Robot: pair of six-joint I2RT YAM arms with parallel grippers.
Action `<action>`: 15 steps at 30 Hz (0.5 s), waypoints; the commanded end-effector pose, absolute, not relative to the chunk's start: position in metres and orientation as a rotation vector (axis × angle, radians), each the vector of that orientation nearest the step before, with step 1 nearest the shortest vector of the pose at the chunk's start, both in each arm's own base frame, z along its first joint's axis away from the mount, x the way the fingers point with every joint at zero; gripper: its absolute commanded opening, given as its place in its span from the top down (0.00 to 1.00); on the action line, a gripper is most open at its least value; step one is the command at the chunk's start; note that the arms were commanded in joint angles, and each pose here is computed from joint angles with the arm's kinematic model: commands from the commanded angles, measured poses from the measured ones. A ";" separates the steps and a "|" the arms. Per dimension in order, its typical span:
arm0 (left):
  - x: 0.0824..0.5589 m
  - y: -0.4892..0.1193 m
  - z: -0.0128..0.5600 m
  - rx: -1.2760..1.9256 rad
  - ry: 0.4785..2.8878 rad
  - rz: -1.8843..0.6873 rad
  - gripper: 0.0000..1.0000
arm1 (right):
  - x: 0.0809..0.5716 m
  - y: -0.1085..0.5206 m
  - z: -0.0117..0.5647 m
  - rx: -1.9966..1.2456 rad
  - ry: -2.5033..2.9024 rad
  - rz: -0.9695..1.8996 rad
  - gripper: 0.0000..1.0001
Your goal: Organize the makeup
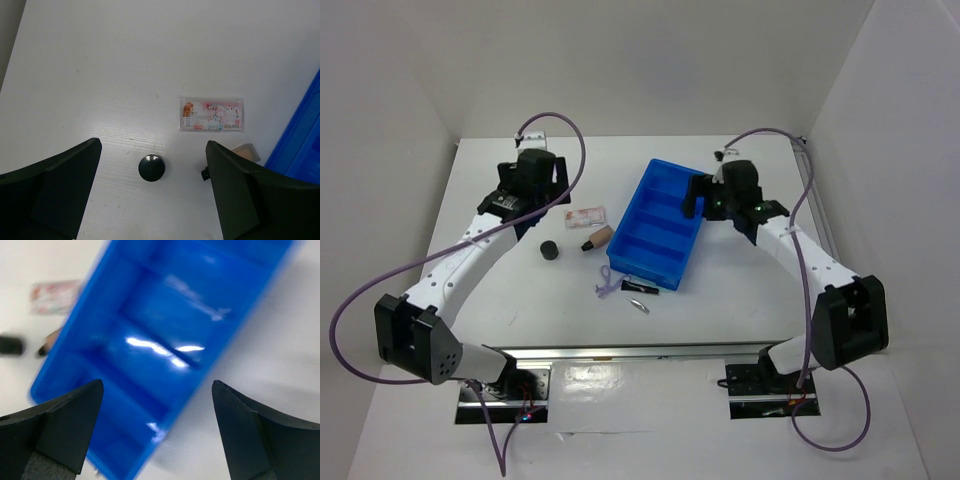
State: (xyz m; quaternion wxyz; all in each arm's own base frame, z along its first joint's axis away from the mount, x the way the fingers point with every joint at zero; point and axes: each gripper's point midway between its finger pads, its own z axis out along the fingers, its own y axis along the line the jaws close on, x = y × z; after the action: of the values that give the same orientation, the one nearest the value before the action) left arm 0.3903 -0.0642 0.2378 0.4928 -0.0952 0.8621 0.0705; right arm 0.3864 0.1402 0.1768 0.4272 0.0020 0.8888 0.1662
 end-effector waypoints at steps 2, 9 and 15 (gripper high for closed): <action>0.391 -0.065 0.270 -0.188 1.999 0.165 0.00 | 0.330 0.230 0.176 -0.353 2.117 0.662 0.09; 0.383 -0.068 0.271 -0.158 2.031 0.165 0.00 | 0.215 0.289 0.097 -0.691 2.375 0.489 0.42; 0.383 -0.073 0.272 -0.176 2.044 0.128 0.00 | 0.184 0.301 0.070 -0.755 2.440 0.487 0.44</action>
State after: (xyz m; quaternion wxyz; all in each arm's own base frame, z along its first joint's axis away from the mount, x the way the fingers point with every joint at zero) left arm 0.3819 -0.0690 0.2504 0.4973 -0.0690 0.8619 0.0707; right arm 0.1844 0.3076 0.0879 0.2749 -0.2932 0.8897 0.2165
